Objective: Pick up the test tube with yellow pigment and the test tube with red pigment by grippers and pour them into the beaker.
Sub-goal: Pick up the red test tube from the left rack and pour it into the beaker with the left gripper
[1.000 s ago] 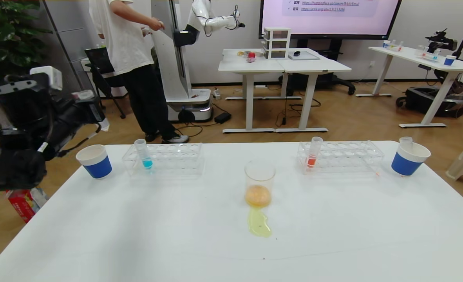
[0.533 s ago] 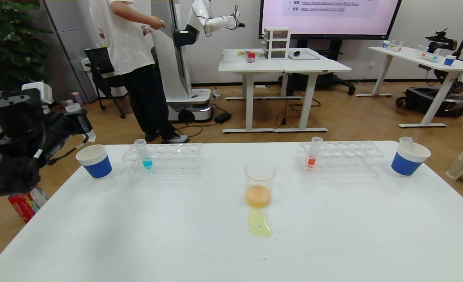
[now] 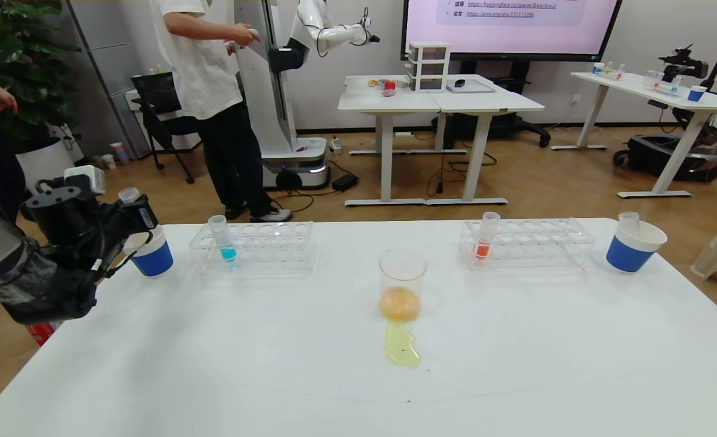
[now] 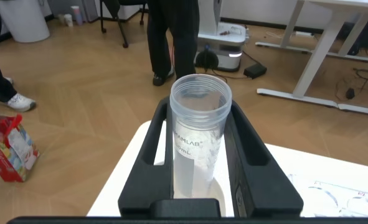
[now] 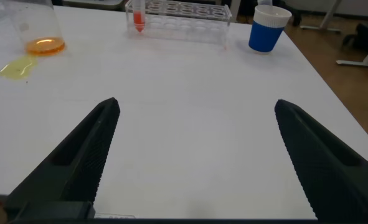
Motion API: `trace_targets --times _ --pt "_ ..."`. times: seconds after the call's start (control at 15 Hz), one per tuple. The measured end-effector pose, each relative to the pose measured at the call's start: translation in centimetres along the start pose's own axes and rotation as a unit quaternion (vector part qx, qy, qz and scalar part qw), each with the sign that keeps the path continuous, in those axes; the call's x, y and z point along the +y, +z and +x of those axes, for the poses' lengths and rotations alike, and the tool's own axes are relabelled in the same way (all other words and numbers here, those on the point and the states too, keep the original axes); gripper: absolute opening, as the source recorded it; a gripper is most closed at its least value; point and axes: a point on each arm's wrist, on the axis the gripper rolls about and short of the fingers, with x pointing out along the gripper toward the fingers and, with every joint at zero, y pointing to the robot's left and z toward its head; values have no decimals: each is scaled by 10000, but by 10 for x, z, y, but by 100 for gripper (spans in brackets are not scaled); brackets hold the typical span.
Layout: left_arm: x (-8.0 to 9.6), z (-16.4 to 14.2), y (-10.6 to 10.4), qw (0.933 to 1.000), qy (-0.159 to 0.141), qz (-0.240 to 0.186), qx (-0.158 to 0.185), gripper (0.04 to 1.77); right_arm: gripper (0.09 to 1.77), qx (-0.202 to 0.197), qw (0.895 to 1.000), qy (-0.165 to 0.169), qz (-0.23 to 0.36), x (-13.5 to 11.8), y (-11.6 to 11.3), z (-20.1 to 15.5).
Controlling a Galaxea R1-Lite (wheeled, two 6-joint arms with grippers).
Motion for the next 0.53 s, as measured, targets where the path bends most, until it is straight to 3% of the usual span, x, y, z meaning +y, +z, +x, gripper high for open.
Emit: trace_targets --times 0.47,0.53 --pt "8 0 -18 9999 86 -28 115 51 174 0 10000 0 0 0 0 0" --pt "8 -1 -18 9999 95 -27 124 63 174 0 10000 0 -2 0 0 0"
